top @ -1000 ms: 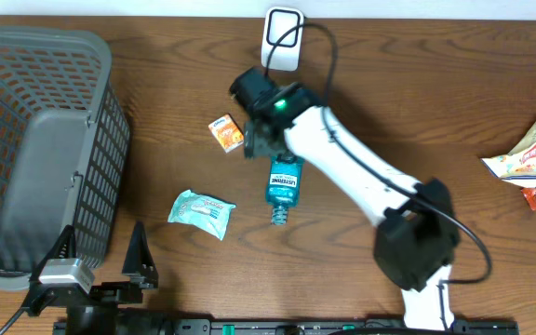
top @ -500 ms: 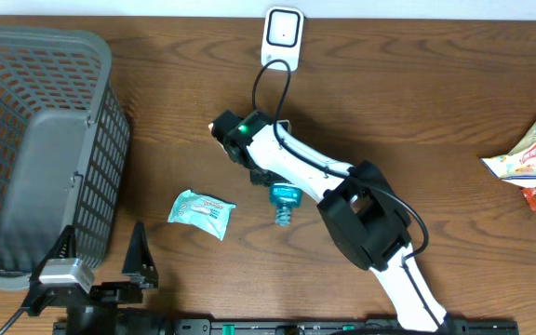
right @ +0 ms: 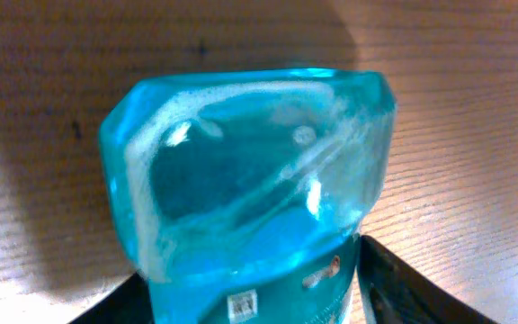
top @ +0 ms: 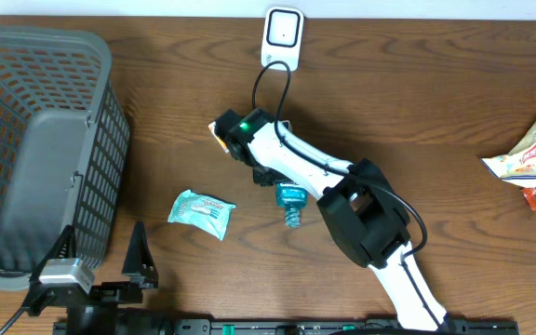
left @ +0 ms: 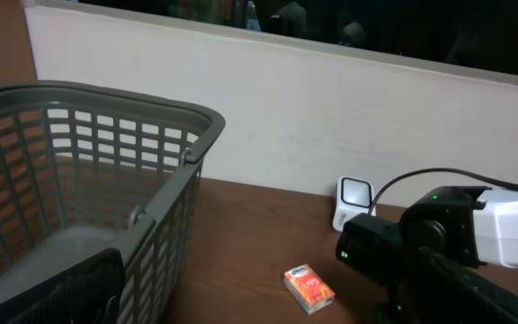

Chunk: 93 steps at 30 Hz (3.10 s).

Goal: Scan the item barcode

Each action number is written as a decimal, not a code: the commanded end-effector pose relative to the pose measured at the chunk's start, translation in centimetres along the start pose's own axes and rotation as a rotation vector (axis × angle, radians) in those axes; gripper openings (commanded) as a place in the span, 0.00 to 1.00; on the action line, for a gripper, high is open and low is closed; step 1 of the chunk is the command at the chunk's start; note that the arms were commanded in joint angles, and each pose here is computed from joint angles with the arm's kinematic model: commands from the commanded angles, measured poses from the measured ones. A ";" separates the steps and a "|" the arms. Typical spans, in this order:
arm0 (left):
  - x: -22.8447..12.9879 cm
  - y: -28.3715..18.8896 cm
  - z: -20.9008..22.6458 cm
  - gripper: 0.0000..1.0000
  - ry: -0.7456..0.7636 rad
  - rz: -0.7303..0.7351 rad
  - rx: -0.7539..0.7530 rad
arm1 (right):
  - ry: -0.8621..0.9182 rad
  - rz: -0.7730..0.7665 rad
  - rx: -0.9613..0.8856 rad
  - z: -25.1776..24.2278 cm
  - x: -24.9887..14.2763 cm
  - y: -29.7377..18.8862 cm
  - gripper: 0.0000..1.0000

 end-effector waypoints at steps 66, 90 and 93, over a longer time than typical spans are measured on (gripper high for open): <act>0.0 0.0 0.0 0.98 0.016 -0.002 0.001 | -0.344 0.109 0.106 -4.2 2.5 1.4 0.22; 0.0 0.0 0.0 0.98 0.016 -0.002 0.001 | -0.315 0.079 0.161 -3.4 3.4 1.5 0.31; 0.0 0.0 0.0 0.98 0.016 -0.002 0.001 | -0.316 0.083 0.159 -3.5 3.3 1.4 0.22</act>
Point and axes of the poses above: each gripper's point midway between its finger pads, its own y axis out along the fingers, its own z axis along the line the jaws close on, x = y × z, the point moved 1 cm from there along -y, back along the fingers, and after that the axes turned 2 degrees about -y, right-handed, at the moved point
